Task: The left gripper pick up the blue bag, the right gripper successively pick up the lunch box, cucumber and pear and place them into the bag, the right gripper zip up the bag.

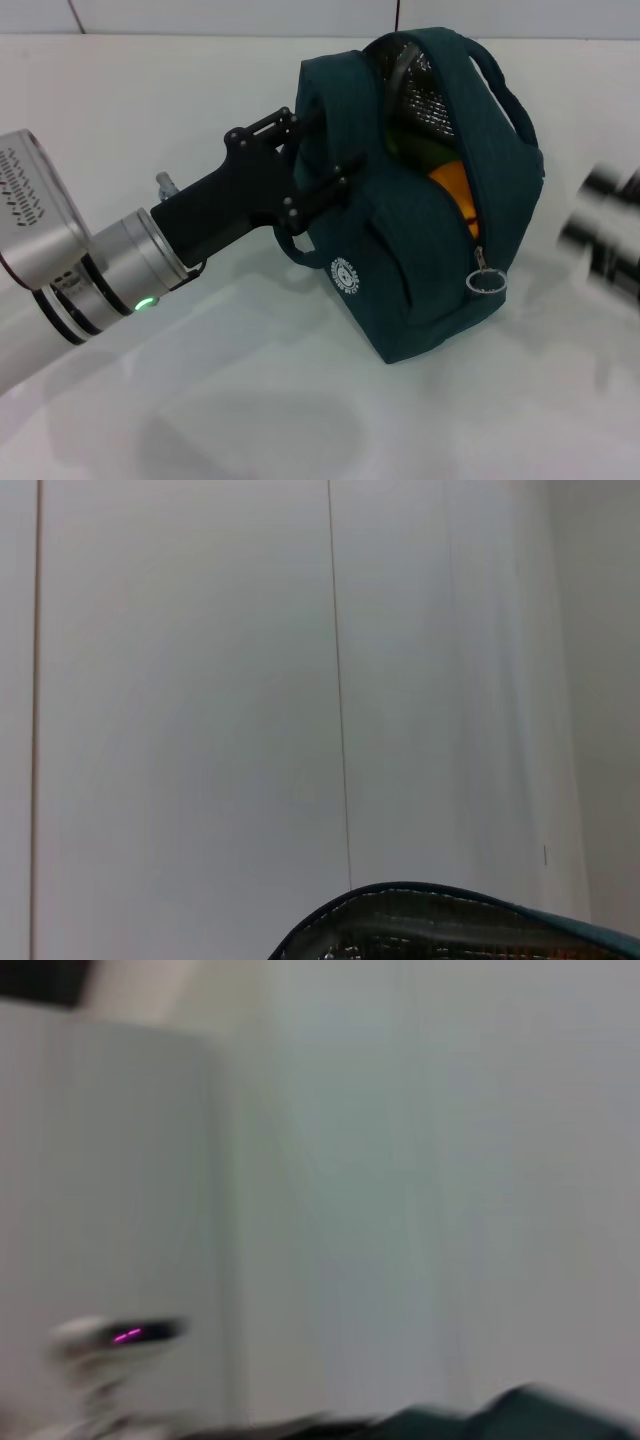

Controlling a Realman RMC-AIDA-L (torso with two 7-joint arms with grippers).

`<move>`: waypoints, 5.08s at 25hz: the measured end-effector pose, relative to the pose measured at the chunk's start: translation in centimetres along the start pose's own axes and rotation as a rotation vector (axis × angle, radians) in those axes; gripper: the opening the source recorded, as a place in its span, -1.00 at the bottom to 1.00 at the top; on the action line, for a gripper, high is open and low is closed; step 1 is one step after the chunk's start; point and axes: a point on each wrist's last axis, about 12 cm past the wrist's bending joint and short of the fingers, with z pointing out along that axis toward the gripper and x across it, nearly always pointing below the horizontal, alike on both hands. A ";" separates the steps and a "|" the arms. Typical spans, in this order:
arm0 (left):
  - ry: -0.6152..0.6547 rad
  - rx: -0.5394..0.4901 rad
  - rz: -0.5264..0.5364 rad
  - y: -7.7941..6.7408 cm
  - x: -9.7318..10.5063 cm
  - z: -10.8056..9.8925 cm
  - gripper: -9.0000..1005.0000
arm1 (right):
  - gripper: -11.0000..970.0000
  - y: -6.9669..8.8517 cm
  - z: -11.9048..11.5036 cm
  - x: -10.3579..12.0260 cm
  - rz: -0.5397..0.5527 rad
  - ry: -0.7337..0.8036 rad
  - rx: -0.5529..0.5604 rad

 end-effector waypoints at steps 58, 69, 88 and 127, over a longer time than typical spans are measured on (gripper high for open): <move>-0.087 0.036 -0.087 -1.2 -0.6 -1.2 0.52 | -0.96 2.4 5.0 1.5 -0.402 -0.014 -0.301; -0.088 0.058 -0.057 -0.8 -1.0 0.0 0.74 | -0.96 3.1 4.0 0.2 -0.454 -0.143 -0.301; -0.153 0.005 0.024 1.0 -2.6 2.6 0.73 | -0.96 3.5 4.4 2.1 -0.532 -0.113 -0.174; -0.077 -0.028 -0.286 -6.0 1.3 -8.6 0.71 | -0.96 4.3 12.8 1.6 -0.724 -0.164 -0.157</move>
